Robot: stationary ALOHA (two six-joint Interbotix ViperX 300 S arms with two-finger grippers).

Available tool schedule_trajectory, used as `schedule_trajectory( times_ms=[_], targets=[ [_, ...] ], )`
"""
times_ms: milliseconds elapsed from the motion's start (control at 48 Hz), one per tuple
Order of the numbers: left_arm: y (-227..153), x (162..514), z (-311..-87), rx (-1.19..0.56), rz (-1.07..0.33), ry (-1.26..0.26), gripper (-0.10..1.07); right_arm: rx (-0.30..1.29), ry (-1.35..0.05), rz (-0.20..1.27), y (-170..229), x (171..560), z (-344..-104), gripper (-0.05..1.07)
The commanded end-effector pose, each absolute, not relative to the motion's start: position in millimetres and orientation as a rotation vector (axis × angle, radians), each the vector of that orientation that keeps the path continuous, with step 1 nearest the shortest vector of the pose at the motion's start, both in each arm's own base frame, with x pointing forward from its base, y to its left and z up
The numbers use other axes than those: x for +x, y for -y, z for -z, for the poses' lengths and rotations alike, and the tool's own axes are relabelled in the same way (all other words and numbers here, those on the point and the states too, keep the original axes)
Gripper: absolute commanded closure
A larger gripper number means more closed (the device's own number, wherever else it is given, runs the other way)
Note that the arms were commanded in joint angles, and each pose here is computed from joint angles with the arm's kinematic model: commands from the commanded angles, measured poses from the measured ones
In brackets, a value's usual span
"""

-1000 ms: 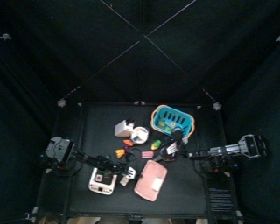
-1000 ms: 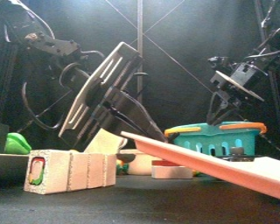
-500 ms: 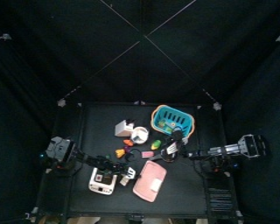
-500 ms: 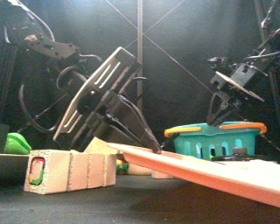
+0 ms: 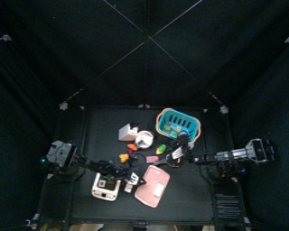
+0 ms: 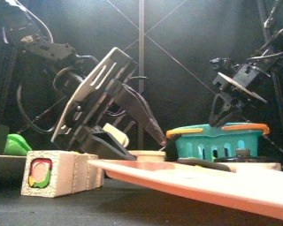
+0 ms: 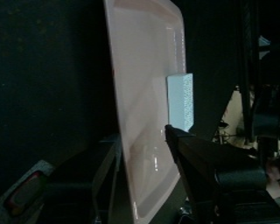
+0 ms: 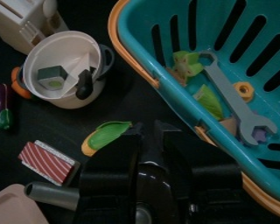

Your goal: Place pink plate in middle

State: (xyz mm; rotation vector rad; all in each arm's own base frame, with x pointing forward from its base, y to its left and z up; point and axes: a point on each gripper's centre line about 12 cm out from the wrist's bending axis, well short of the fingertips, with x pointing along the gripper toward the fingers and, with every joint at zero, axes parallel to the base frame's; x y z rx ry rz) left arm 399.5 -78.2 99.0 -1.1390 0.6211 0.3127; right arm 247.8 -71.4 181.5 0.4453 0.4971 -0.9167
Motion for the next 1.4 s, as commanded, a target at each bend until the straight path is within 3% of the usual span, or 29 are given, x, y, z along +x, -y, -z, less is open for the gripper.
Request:
schedule_trajectory(
  times_ms=[0, 396, 646, 938, 1375],
  targets=[
    [75, 401, -113, -1.131, -0.287, -0.59, 0.16, 0.456, -0.472, 0.915, 73, 251, -189, 0.4],
    [63, 400, -111, -1.067, -0.284, -0.617, 0.16, 0.464, -0.482, 0.9, 73, 253, -187, 0.4],
    [56, 404, -107, -0.93, -0.258, -0.697, 0.16, 0.463, -0.488, 0.896, 74, 256, -185, 0.4],
    [44, 413, -118, -0.738, -0.206, -0.739, 0.16, 0.463, -0.496, 0.892, 74, 258, -183, 0.4],
    [25, 415, -134, -0.642, -0.176, -0.686, 0.17, 0.466, -0.487, 0.871, 74, 263, -187, 0.4]
  ],
)
